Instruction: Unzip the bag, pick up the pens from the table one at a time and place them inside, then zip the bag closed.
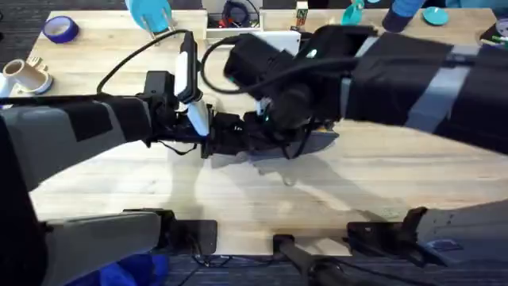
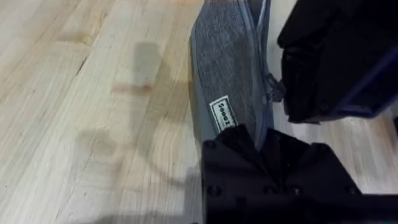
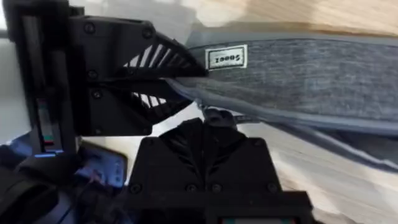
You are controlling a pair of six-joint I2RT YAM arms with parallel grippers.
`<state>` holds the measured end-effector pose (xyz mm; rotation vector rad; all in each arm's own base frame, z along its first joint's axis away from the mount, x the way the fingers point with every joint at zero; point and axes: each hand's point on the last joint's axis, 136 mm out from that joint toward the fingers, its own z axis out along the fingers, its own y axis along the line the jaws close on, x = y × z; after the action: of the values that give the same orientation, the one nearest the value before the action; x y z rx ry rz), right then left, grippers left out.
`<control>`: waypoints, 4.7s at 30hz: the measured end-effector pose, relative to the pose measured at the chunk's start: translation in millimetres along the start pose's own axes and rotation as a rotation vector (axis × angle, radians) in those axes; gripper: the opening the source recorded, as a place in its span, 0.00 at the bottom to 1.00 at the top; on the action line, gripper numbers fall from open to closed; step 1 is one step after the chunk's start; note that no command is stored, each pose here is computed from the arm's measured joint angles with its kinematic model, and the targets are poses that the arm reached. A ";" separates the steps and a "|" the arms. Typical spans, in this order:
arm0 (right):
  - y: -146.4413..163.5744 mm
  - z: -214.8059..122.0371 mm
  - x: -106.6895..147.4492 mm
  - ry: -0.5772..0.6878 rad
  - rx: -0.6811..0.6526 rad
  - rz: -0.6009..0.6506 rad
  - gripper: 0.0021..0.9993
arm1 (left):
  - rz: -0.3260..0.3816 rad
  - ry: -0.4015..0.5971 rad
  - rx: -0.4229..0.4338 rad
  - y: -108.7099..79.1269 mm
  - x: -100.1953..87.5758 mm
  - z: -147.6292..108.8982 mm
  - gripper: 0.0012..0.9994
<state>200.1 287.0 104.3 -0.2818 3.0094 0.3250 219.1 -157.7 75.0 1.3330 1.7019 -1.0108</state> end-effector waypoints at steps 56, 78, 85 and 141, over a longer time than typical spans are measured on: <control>-4.5 -36.1 -24.0 0.171 -0.520 -0.116 0.03 | 0.000 0.000 0.000 0.0 0.0 0.0 0.04; -50.9 -44.9 -29.4 0.203 -0.522 -0.019 0.03 | 0.000 0.000 0.000 0.0 0.0 0.0 0.04; -50.9 -44.9 -29.4 0.203 -0.522 -0.019 0.03 | 0.000 0.000 0.000 0.0 0.0 0.0 0.04; -11.8 -49.2 5.5 0.077 -0.214 -0.101 1.00 | 0.000 0.000 0.000 0.0 -0.1 0.0 0.04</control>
<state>193.0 263.9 149.1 -0.4728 3.0225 0.6423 219.1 -157.7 75.1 1.3328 1.7016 -1.0112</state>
